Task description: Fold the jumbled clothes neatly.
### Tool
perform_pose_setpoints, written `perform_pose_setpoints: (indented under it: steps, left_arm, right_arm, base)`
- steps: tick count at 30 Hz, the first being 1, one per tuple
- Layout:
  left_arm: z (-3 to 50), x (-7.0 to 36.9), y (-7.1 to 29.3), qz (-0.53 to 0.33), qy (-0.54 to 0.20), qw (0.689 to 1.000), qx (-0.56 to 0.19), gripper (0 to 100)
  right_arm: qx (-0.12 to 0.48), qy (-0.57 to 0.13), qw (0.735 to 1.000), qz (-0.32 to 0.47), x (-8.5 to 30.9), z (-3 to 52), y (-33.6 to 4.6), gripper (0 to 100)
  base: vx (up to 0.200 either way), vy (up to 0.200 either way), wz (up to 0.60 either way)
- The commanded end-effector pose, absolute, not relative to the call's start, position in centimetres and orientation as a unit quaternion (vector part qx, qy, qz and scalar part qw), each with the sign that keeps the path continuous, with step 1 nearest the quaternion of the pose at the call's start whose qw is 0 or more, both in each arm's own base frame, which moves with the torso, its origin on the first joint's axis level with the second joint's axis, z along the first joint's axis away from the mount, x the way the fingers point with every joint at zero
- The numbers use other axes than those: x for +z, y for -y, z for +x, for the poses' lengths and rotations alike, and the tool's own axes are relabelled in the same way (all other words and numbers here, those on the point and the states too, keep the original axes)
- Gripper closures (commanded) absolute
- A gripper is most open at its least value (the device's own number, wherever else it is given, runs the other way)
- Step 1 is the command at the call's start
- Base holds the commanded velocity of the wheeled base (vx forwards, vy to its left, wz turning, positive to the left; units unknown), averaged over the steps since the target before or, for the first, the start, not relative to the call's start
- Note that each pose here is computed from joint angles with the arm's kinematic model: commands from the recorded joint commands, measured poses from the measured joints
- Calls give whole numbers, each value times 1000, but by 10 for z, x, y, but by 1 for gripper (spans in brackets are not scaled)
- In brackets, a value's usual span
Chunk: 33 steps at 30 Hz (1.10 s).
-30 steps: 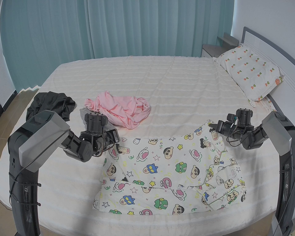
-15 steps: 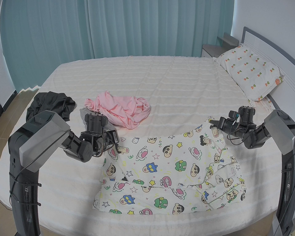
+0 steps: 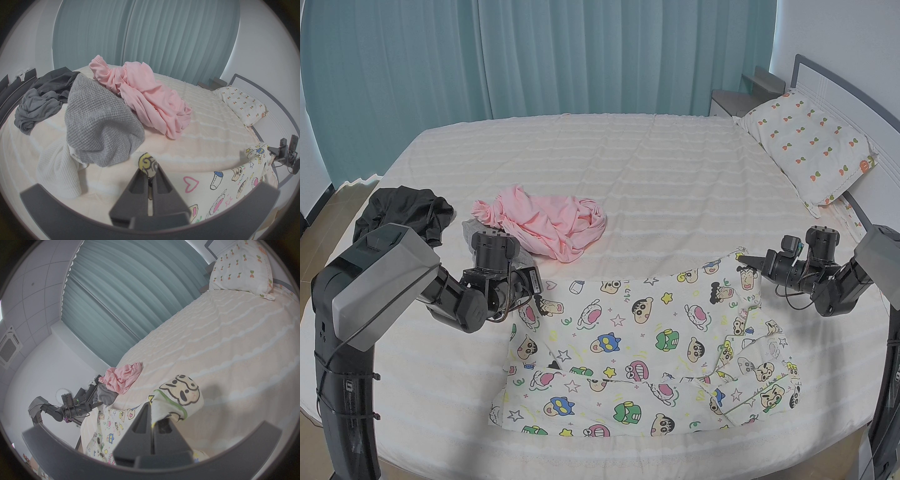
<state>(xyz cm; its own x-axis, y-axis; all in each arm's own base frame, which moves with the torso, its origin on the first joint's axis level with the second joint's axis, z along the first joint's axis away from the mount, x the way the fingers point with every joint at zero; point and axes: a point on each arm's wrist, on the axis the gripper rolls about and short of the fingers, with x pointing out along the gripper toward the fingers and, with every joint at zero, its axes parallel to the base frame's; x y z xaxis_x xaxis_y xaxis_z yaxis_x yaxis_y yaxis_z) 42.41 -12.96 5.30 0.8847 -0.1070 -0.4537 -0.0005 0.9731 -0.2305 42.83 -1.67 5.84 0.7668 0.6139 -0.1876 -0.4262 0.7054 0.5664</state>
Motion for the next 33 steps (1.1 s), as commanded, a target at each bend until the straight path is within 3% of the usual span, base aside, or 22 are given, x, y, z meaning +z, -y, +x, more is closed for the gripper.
perform_pose_setpoints:
  steps: [1,33]
  left_arm:
    - [414,63,129,-112,-236,965,-31,100]
    - [338,25,123,-96,-252,961,-53,100]
  right_arm:
    - [290,-180,905,252,66,415,21,100]
    - [300,-192,913,200,18,323,23,100]
  base:
    - [0,0,0]
    - [0,0,0]
